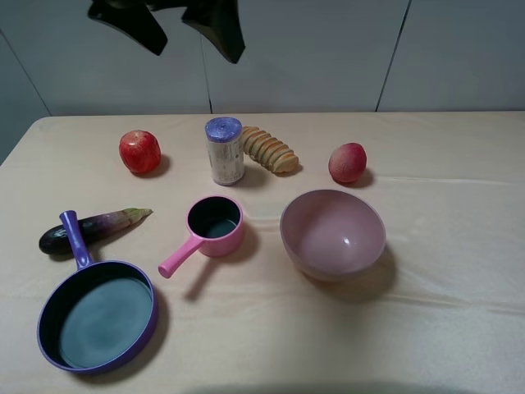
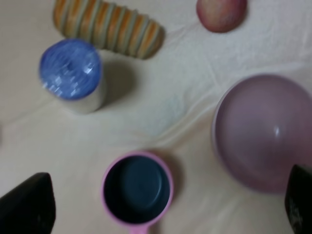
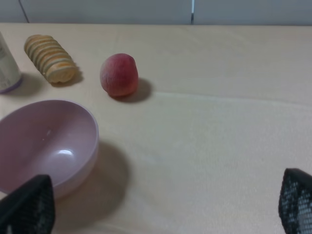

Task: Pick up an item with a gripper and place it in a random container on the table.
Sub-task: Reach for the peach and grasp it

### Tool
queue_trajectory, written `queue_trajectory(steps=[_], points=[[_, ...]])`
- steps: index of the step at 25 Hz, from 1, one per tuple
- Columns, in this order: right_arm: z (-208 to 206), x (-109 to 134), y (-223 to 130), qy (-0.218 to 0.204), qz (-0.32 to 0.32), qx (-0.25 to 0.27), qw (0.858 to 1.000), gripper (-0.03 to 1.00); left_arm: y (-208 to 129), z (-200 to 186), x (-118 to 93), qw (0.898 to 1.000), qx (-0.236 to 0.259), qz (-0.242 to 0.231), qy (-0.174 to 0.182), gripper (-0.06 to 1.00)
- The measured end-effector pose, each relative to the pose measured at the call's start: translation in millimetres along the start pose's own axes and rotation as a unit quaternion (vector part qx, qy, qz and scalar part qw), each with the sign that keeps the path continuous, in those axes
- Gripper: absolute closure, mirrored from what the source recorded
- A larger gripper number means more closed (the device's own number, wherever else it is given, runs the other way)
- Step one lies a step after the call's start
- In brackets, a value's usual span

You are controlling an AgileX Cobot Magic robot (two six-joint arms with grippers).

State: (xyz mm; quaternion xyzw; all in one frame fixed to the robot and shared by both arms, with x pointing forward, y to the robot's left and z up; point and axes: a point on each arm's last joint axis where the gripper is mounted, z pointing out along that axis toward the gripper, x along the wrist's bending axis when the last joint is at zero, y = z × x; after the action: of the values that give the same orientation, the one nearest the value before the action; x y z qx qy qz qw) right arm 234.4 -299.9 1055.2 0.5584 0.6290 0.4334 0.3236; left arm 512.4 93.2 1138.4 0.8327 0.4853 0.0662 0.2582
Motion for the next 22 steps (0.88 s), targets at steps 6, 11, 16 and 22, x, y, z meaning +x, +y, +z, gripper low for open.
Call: queue_trajectory(steps=[6, 11, 16, 22], points=[[0, 0, 0, 0.000, 0.000, 0.000, 1.000, 0.27, 16, 42, -19, 1.000, -0.001, 0.017, -0.011, 0.00], [0, 0, 0, 0.000, 0.000, 0.000, 1.000, 0.27, 18, 62, -31, 0.999, -0.002, 0.030, -0.019, 0.01], [0, 0, 0, 0.002, 0.002, 0.000, 1.000, 0.27, 22, 77, -48, 0.998, -0.011, 0.046, -0.030, 0.03], [0, 0, 0, 0.002, 0.002, 0.000, 1.000, 0.27, 39, 105, -59, 0.998, -0.012, 0.043, -0.035, 0.03]])
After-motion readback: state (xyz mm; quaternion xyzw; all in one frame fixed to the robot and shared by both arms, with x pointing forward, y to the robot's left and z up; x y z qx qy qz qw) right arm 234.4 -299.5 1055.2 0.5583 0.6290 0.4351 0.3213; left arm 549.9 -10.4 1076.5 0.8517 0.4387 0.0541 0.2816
